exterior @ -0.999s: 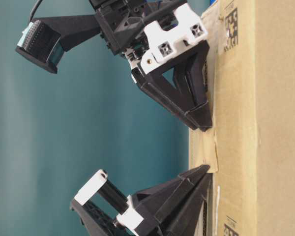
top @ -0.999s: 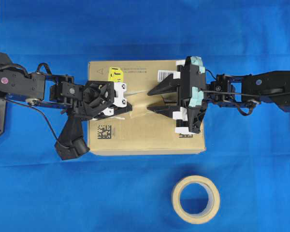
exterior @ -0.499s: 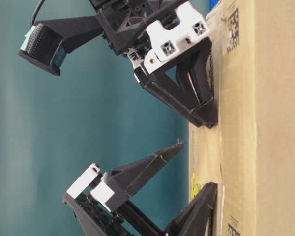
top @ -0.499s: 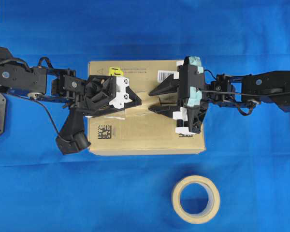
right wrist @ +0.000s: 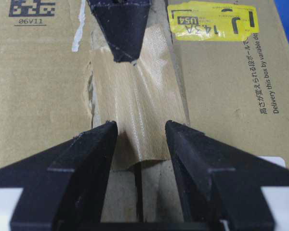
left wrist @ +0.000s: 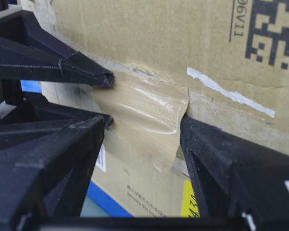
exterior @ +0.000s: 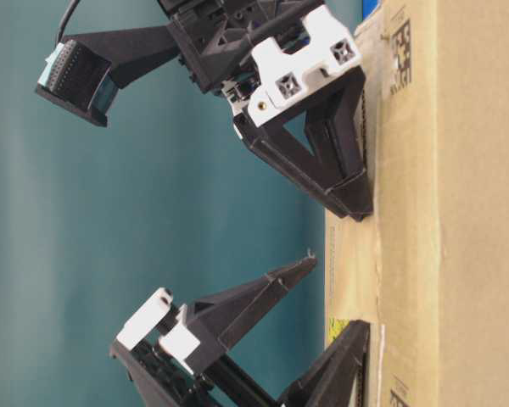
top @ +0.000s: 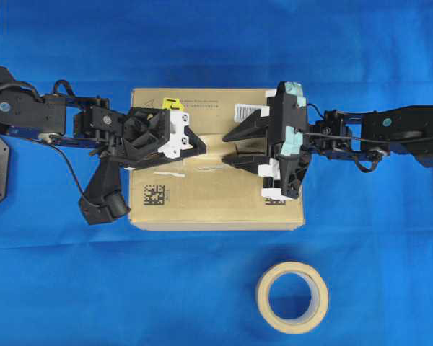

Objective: Apply tape along the seams of the closed cardboard box to seal it securely.
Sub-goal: 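Press the tape down onto the seam with both grippers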

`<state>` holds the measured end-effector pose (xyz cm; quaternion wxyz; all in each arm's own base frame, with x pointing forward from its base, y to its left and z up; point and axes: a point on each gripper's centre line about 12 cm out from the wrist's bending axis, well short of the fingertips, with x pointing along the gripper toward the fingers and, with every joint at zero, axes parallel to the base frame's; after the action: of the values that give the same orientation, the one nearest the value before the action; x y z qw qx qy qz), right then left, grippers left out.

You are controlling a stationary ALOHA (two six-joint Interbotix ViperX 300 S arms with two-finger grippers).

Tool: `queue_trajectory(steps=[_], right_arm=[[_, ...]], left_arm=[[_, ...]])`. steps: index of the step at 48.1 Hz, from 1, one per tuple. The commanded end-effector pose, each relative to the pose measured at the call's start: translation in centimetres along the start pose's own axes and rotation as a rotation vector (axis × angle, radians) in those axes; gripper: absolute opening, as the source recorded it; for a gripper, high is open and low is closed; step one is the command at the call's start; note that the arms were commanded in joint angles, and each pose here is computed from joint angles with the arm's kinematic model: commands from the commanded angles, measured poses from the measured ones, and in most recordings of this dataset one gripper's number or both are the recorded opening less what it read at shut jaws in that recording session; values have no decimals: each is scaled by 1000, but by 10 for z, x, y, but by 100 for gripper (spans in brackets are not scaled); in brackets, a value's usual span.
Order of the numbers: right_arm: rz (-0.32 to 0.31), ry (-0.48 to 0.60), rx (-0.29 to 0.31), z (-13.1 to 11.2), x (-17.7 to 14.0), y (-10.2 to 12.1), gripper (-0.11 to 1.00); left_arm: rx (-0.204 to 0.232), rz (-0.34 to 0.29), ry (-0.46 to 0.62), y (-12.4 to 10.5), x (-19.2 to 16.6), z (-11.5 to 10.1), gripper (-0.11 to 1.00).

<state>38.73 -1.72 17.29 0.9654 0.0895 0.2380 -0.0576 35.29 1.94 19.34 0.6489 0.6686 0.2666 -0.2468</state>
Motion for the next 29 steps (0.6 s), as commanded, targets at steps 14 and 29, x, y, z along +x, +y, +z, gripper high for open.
queue_trajectory(steps=[14, 29], right_arm=[[1, -18, 6, 6, -2, 0, 55], [1, -17, 6, 6, -2, 0, 55]], left_arm=[[-22, -1, 20, -10, -13, -8, 62], [-34, 22, 29, -9, -18, -12, 62]])
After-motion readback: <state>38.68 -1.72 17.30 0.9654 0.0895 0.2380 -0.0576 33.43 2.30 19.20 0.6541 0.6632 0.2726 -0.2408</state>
